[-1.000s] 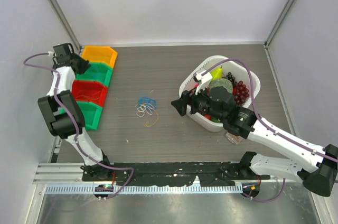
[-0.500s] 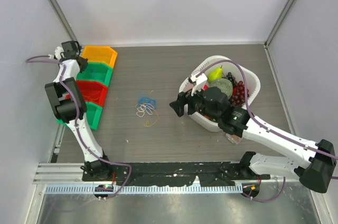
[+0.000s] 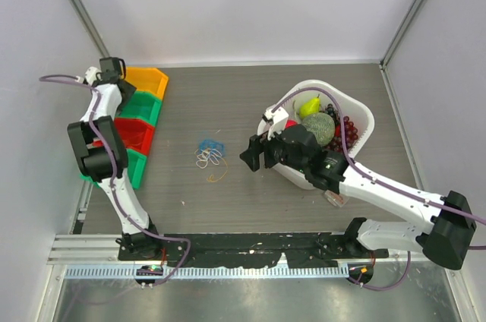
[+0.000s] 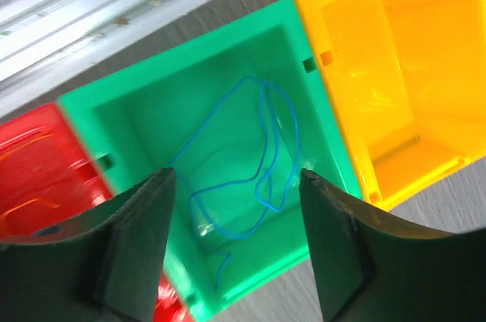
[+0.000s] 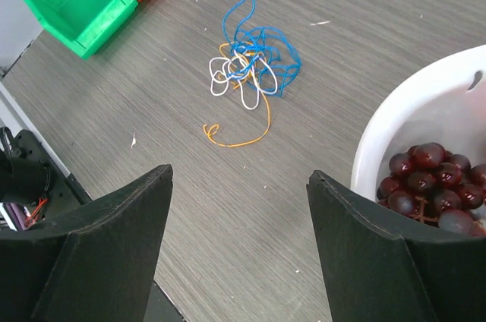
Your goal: Untangle the cables
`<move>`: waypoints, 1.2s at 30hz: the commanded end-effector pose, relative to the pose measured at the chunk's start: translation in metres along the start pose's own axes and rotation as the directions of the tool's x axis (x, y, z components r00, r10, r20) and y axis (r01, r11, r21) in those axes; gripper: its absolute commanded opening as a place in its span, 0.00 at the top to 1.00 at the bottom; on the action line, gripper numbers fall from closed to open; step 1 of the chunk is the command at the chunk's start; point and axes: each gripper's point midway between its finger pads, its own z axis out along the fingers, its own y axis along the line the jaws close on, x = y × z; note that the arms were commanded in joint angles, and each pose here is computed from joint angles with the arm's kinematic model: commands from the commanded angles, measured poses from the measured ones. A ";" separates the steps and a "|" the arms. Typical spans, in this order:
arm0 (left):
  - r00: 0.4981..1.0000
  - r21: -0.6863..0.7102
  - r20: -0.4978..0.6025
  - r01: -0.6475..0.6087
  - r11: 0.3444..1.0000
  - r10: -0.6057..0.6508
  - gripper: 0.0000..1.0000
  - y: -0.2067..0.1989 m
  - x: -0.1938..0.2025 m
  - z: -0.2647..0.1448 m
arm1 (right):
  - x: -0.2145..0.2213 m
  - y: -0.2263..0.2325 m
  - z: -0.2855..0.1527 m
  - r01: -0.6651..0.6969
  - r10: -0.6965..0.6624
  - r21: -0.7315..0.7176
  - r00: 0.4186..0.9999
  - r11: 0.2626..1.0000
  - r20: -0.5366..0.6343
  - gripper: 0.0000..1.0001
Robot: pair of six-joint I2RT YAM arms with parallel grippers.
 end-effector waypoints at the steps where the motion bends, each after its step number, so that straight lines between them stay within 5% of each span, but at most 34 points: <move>1: 0.997 -0.024 0.074 -0.026 0.999 0.028 0.26 0.020 -0.043 -0.076 | -0.016 0.012 0.006 -0.041 0.042 -0.035 0.999 0.999 0.013 0.23; 5: 0.997 0.025 0.075 -0.027 0.999 0.025 0.09 0.036 -0.041 -0.119 | -0.011 0.013 0.019 -0.043 0.043 -0.029 0.999 0.999 -0.022 0.24; 9: 0.995 0.264 -0.066 -0.055 0.963 0.075 0.23 0.026 0.010 -0.163 | -0.007 0.021 0.038 -0.052 0.050 -0.033 0.997 0.998 -0.053 0.25; 13: 0.927 0.649 -0.196 -0.121 0.751 0.319 0.26 -0.014 0.116 -0.228 | -0.005 0.047 0.067 -0.135 0.123 -0.116 0.987 0.984 -0.100 0.30; 16: 0.862 0.776 -0.124 -0.224 0.589 0.491 0.20 -0.033 0.171 -0.253 | -0.005 0.056 0.082 -0.166 0.150 -0.146 0.982 0.975 -0.116 0.35; 22: 0.770 0.780 -0.191 -0.258 0.571 0.608 0.22 -0.046 0.214 -0.225 | 0.002 0.045 0.111 -0.134 0.120 -0.115 0.985 0.984 -0.121 0.39; 26: 0.745 0.744 -0.228 -0.282 0.605 0.627 0.38 -0.044 0.231 -0.200 | 0.005 0.041 0.109 -0.113 0.100 -0.108 0.987 0.988 -0.126 0.41; 33: 0.702 0.794 -0.226 -0.268 0.545 0.675 0.35 -0.051 0.256 -0.205 | 0.022 0.031 0.112 -0.110 0.096 -0.088 0.985 0.990 -0.144 0.42; 36: 0.705 0.777 -0.222 -0.289 0.559 0.673 0.62 -0.049 0.258 -0.201 | 0.027 0.029 0.117 -0.113 0.099 -0.085 0.983 0.990 -0.153 0.42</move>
